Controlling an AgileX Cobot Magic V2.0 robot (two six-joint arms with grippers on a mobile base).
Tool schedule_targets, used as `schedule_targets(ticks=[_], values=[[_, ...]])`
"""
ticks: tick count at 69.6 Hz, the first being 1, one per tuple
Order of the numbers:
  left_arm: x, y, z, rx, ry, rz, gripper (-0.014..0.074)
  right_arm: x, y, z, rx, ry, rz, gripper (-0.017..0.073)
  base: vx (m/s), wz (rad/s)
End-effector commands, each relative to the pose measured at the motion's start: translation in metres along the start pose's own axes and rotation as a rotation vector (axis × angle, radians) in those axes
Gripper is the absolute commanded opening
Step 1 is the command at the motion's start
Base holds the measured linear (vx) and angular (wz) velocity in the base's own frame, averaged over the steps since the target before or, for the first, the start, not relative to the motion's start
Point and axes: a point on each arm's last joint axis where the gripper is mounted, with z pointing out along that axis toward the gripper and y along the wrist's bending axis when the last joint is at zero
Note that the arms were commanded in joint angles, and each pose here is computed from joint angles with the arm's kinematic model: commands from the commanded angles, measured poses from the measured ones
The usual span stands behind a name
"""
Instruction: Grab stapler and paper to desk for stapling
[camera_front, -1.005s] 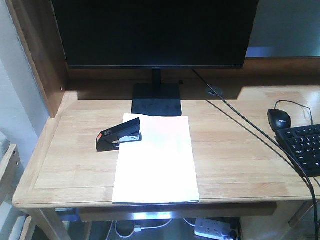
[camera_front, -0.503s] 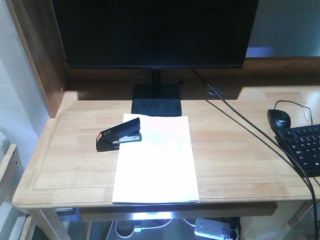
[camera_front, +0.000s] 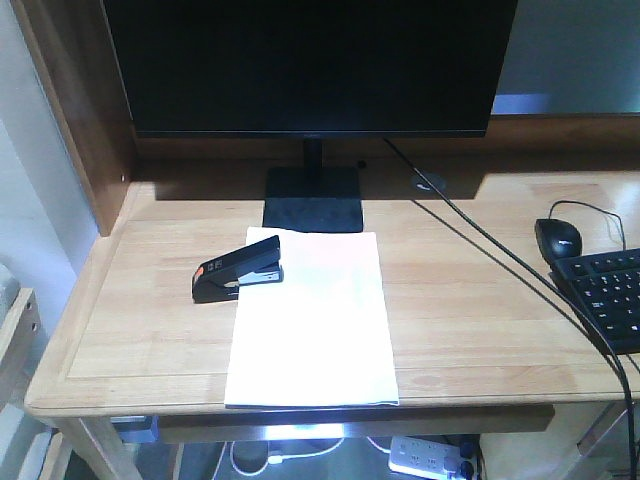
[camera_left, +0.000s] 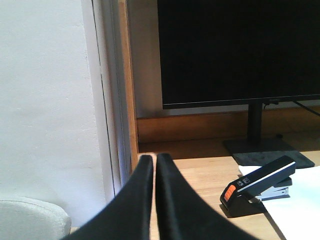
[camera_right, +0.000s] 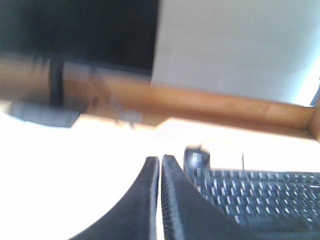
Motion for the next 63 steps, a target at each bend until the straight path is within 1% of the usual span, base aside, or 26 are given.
schedule_targets(ticks=[1, 9, 20, 29, 38, 47, 53, 59, 63], values=[[-0.004, 0.0, -0.001, 0.003, -0.083, -0.012, -0.0006, -0.009, 0.0, -0.005, -0.002, -0.034, -0.019, -0.001, 0.0, 0.0], [-0.004, 0.0, -0.001, 0.003, -0.083, -0.012, -0.0006, -0.008, -0.003, -0.006, 0.062, -0.019, 0.026, -0.001, 0.0, 0.0], [-0.004, 0.0, -0.001, 0.003, -0.083, -0.012, -0.0006, -0.013, -0.004, -0.007, 0.116, -0.057, -0.007, -0.001, 0.0, 0.0], [-0.004, 0.0, -0.001, 0.003, -0.083, -0.012, -0.0006, -0.014, -0.004, -0.007, 0.128, -0.068, 0.01, -0.001, 0.0, 0.0], [-0.004, 0.0, -0.001, 0.003, -0.083, -0.012, -0.0006, -0.014, -0.004, -0.007, 0.125, -0.068, 0.012, -0.001, 0.0, 0.0], [-0.004, 0.0, -0.001, 0.003, -0.083, -0.012, -0.0006, -0.002, -0.001, -0.007, 0.123, -0.087, 0.014, -0.001, 0.0, 0.0], [-0.004, 0.0, -0.001, 0.003, -0.083, -0.012, -0.0006, 0.013, 0.005, -0.006, 0.113, -0.142, 0.05, -0.001, 0.0, 0.0], [-0.004, 0.0, -0.001, 0.003, -0.083, -0.012, -0.0006, 0.027, 0.009, -0.005, 0.105, -0.193, 0.109, -0.001, 0.0, 0.0], [-0.004, 0.0, -0.001, 0.001, -0.082, -0.012, -0.0006, 0.032, 0.01, -0.003, 0.095, -0.216, 0.161, -0.001, 0.0, 0.0]])
